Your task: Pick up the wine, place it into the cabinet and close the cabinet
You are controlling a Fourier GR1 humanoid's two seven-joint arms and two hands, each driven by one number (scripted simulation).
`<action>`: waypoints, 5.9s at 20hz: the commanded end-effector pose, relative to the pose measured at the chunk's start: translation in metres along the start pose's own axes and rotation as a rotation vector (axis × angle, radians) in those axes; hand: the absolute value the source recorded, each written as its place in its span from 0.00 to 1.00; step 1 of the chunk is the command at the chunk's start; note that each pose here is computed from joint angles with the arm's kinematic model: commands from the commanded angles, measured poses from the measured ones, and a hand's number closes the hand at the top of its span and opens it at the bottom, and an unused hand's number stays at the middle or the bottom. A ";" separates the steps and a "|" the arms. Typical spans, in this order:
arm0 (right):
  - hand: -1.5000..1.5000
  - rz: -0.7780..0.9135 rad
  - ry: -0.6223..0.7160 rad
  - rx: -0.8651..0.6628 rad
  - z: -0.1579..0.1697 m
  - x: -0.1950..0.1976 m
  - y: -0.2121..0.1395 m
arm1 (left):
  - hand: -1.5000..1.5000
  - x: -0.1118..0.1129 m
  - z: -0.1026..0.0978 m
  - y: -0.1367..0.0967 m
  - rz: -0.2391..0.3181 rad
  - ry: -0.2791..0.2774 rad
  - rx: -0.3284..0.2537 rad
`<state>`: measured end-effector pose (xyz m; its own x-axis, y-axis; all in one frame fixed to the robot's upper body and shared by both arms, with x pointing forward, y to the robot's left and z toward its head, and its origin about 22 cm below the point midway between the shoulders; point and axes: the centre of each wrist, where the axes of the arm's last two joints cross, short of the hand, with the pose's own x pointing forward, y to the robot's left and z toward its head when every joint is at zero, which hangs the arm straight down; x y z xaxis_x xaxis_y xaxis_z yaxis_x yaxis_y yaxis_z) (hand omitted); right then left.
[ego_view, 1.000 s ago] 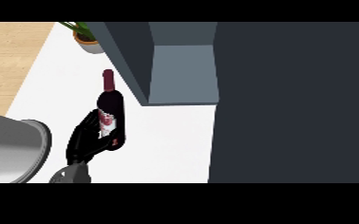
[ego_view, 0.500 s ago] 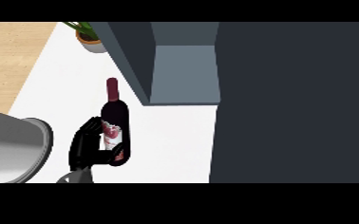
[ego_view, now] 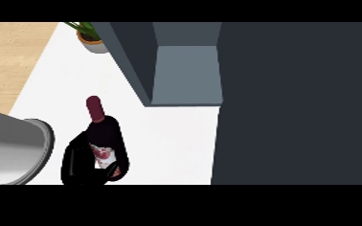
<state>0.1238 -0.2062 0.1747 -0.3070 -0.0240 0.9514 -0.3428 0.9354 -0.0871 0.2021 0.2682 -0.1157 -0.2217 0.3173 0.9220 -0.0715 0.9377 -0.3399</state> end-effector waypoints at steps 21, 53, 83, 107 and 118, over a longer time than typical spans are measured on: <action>0.00 -0.055 -0.088 0.029 0.029 0.041 0.001 | 1.00 0.101 -0.051 -0.194 0.025 -0.002 -0.140; 0.00 -0.067 -0.093 0.055 0.035 0.042 -0.002 | 1.00 0.007 -0.099 -0.210 -0.112 0.123 0.019; 0.00 -0.074 -0.075 0.050 0.021 0.021 -0.008 | 1.00 0.032 -0.207 -0.246 -0.241 0.085 0.137; 0.00 -0.066 -0.074 0.084 0.020 0.016 -0.006 | 0.00 0.047 -0.241 -0.193 -0.625 0.035 0.277; 0.00 -0.084 -0.079 0.070 0.028 0.013 -0.008 | 0.00 0.047 -0.239 -0.195 -0.502 -0.044 0.093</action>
<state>0.1211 -0.2127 0.1587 -0.2973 -0.0666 0.9524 -0.4074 0.9110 -0.0635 0.4324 0.1059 0.0355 -0.1338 -0.1782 0.9748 -0.2793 0.9506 0.1355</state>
